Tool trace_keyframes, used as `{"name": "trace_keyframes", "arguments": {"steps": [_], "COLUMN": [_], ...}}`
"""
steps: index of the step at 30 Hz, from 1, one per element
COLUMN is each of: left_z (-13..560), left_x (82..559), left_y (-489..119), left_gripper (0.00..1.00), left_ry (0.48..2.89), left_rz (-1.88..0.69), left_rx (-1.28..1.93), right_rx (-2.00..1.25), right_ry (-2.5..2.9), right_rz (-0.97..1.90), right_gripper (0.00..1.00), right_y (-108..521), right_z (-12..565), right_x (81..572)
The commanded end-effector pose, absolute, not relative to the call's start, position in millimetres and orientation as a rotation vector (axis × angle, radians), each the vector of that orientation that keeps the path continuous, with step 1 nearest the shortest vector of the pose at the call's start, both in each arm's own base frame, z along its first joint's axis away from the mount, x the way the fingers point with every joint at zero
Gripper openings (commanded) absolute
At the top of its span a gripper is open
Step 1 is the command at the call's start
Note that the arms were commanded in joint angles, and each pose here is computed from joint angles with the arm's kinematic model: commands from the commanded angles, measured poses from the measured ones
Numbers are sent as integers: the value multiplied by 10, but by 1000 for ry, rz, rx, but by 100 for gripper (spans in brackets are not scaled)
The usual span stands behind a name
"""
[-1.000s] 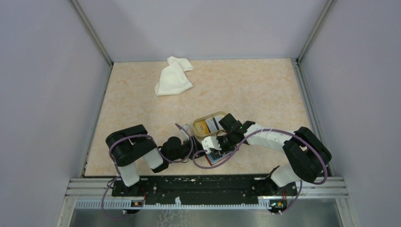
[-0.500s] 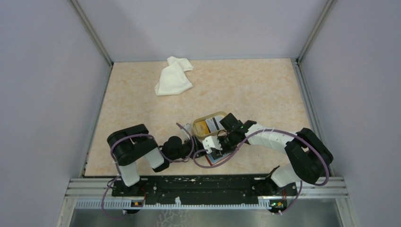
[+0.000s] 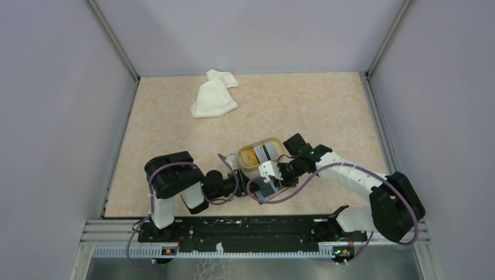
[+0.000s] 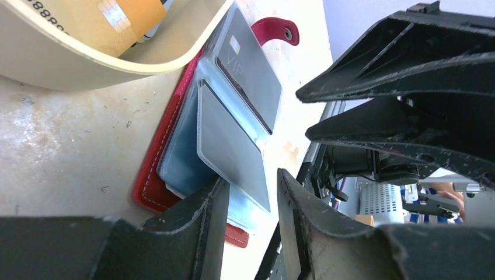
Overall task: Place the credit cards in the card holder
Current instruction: Insert the credit card into the card holder.
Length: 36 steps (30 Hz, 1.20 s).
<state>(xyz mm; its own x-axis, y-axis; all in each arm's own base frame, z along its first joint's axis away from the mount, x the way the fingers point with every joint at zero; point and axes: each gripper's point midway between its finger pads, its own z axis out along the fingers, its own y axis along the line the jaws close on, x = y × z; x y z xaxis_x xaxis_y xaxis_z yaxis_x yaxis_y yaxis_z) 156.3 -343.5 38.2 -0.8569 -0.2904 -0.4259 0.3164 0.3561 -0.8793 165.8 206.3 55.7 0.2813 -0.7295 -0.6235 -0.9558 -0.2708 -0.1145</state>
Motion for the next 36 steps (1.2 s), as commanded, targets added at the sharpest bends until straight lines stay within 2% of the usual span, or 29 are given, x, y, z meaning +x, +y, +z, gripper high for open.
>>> {"name": "trace_keyframes", "arguments": {"steps": [1, 14, 36], "left_z": [488, 675, 841], "left_x": [1523, 1459, 1493], "left_y": [-3420, -3444, -3781], "left_gripper": [43, 54, 56], "left_ry": [2036, 1959, 1893], "left_rz": [-1561, -1614, -1642], "left_rx": [71, 153, 265], "right_rx": [-1994, -1879, -1732], "right_ry": [1475, 1554, 1605], "right_rz": [636, 617, 619], "right_gripper": [40, 41, 42], "right_y": [2179, 2097, 2085], "right_z": [882, 973, 1153], "right_x": [1805, 1983, 2147]}}
